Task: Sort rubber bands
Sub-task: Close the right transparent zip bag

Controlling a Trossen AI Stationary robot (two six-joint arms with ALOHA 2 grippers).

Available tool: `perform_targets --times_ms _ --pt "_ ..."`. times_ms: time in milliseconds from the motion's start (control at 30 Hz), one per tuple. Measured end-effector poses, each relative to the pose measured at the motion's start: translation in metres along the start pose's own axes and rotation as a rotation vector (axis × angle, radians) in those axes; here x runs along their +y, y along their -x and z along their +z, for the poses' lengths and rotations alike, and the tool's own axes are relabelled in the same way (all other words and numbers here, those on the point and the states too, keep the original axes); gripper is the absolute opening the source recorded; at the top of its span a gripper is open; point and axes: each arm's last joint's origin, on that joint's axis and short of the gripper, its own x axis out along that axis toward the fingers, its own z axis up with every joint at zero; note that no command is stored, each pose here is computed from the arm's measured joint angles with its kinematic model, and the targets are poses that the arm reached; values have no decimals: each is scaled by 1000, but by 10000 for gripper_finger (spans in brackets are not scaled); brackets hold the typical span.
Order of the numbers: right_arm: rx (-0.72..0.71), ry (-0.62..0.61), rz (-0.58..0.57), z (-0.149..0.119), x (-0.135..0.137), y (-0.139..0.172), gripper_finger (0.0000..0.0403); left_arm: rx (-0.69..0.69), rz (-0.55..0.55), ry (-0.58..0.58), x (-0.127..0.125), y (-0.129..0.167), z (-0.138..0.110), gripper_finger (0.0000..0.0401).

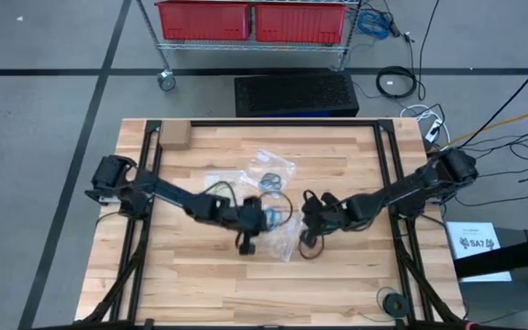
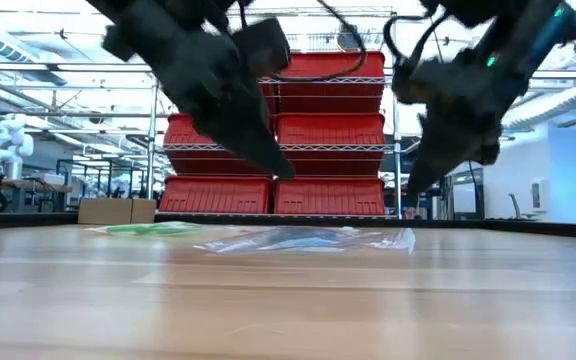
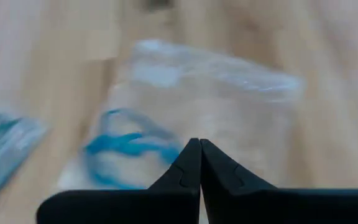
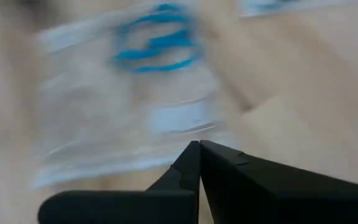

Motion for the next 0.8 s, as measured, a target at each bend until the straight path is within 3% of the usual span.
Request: perform_targets --times_ms 167,300,567,800 --pt "-48 121 263 -13 38 6 0 15 76 49 45 -4 -1 4" --pt "-65 124 316 -26 54 -6 0 10 86 66 73 -5 -2 4" --pt "20 28 217 -46 49 -51 0 104 -110 99 91 -20 -22 4" --pt "75 17 128 -41 36 -36 0 227 -231 174 74 -32 -37 4"
